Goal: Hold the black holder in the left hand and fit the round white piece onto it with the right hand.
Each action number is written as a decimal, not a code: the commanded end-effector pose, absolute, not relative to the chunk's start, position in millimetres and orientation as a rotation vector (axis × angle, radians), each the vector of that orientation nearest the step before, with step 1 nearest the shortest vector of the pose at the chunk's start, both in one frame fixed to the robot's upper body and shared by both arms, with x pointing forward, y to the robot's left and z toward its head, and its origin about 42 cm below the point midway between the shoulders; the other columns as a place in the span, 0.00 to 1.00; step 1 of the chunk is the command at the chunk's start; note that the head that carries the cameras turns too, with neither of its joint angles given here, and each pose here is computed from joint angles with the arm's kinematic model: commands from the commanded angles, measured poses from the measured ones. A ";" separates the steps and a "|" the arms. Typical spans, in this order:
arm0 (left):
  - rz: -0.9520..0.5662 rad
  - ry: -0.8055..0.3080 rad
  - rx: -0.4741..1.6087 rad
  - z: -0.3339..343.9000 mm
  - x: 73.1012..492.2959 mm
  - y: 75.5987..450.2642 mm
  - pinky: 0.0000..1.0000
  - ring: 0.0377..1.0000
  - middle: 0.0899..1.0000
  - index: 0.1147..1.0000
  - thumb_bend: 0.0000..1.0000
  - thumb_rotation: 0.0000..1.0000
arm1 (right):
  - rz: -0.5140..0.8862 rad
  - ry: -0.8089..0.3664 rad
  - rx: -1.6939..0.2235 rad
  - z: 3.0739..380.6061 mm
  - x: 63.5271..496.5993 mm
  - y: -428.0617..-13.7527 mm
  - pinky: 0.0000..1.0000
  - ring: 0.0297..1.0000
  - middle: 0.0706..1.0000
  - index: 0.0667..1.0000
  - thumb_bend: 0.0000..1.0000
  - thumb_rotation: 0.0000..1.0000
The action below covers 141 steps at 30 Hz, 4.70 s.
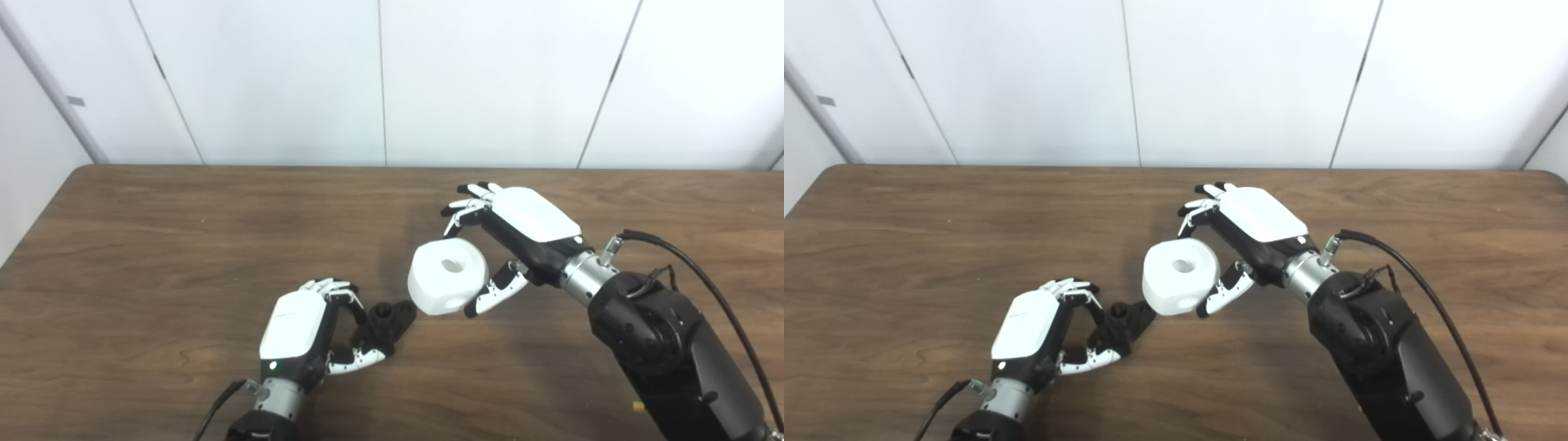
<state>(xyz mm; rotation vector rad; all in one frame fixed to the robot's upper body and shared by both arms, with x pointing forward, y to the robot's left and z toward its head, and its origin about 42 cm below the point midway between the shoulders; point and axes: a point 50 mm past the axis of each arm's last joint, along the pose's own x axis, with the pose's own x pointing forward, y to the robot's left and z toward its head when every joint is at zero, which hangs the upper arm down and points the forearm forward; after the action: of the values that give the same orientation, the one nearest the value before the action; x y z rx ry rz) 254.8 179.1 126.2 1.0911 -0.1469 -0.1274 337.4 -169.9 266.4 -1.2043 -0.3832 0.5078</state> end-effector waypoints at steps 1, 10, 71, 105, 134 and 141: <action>-0.211 -0.094 1.111 109.3 249.5 168.1 0.88 0.82 0.74 0.42 0.52 0.05 | 0.485 -0.493 -1.203 290.5 340.7 -162.2 1.00 0.96 0.82 0.44 0.52 0.14; -0.213 -0.090 1.119 108.0 251.3 159.9 0.89 0.83 0.75 0.42 0.52 0.05 | 0.513 -0.518 -1.194 289.3 340.7 -148.6 1.00 0.97 0.82 0.45 0.52 0.14; -0.222 -0.101 1.125 106.9 251.4 155.2 0.88 0.83 0.75 0.42 0.52 0.05 | 0.540 -0.486 -1.179 268.8 344.1 -129.6 1.00 0.98 0.82 0.45 0.52 0.14; -0.223 -0.097 1.134 102.2 254.3 155.4 0.87 0.83 0.74 0.42 0.52 0.05 | 0.515 -0.495 -1.090 297.5 354.9 -146.2 1.00 0.97 0.81 0.44 0.52 0.14; -0.221 -0.102 1.139 102.4 253.8 154.9 0.87 0.83 0.74 0.42 0.52 0.05 | 0.578 -0.446 -1.118 276.2 349.1 -134.6 1.00 0.98 0.83 0.45 0.52 0.14; -0.221 -0.103 1.138 102.3 253.4 155.6 0.87 0.83 0.74 0.42 0.52 0.05 | 0.565 -0.452 -1.131 278.6 352.4 -139.8 1.00 0.98 0.83 0.45 0.52 0.14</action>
<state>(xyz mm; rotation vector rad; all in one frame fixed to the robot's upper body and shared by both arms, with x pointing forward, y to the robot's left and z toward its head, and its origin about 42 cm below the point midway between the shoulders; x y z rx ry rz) 261.7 159.2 121.4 1.1055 -0.1686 -0.1354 347.3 -140.0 257.3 -1.1213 -0.3684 0.6082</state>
